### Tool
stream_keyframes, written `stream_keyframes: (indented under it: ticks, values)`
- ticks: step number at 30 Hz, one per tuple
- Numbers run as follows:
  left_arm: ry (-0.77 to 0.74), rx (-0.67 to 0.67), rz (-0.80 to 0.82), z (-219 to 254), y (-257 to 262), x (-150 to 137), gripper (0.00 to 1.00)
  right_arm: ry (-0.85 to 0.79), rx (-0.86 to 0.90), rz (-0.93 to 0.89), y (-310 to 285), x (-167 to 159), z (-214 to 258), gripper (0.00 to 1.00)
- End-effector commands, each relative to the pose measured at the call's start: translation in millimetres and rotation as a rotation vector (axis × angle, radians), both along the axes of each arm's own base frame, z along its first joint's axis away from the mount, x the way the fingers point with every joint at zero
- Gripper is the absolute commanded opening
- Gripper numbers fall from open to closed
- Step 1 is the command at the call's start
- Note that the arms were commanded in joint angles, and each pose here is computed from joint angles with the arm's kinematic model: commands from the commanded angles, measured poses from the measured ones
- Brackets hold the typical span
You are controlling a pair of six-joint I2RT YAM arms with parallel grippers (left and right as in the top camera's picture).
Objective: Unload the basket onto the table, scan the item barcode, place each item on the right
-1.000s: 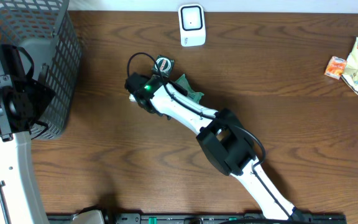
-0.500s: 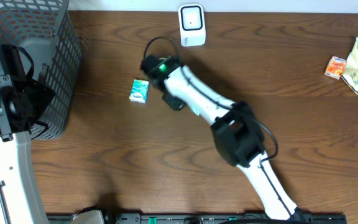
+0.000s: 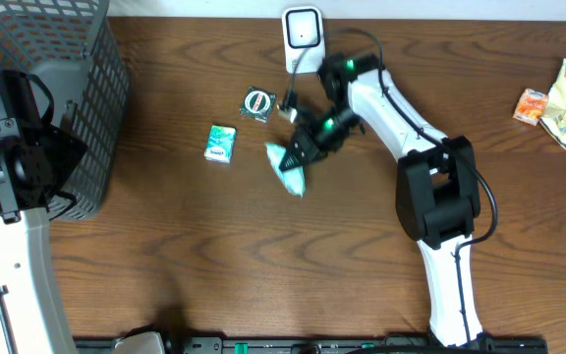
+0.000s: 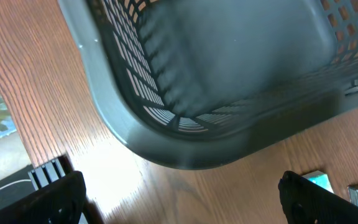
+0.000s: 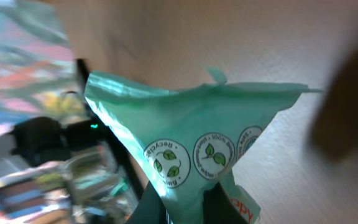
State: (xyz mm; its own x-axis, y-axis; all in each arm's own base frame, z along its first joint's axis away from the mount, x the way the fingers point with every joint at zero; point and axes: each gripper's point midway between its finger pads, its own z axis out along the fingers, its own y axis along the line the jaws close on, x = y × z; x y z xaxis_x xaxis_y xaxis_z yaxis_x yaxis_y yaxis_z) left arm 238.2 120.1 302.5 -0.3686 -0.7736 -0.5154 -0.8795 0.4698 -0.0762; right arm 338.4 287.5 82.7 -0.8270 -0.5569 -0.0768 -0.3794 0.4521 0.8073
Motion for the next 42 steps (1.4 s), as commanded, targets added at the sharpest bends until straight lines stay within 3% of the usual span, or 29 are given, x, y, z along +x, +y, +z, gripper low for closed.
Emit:
stream_keyframes:
  ticks: [1,3,5,6,8,12,19,26,29,32,42]
  values:
    - [-0.004,0.007,0.017,1,2,-3,0.98,0.107,0.167,-0.044,5,-13,0,0.02]
    - [-0.004,0.007,0.017,1,2,-3,0.98,0.149,0.139,-0.089,-4,-13,-16,0.04]
    - [-0.004,0.007,0.017,1,2,-3,0.98,0.171,0.080,-0.133,-17,-9,-32,0.15]
    - [-0.004,0.007,0.017,1,2,-3,0.97,0.172,0.007,-0.161,-30,-6,-44,0.22]
    - [-0.004,0.007,0.017,1,2,-3,0.98,0.171,-0.151,-0.207,-54,2,-63,0.26]
    - [-0.004,0.007,0.017,1,2,-3,0.98,0.148,-0.415,-0.293,-106,19,-77,0.30]
    - [-0.004,0.007,0.017,1,2,-3,0.98,0.139,-0.436,-0.330,-130,41,-26,0.35]
    - [-0.004,0.007,0.017,1,2,-3,0.98,0.084,-0.466,-0.186,-110,24,-15,0.37]
    - [-0.004,0.007,0.017,1,2,-3,0.98,0.057,-0.497,-0.131,-97,15,-24,0.28]
    - [-0.004,0.007,0.017,1,2,-3,0.98,0.052,-0.508,-0.087,-80,4,-30,0.01]
    - [-0.004,0.007,0.017,1,2,-3,0.98,-0.102,-0.842,-0.098,-72,0,-52,0.01]
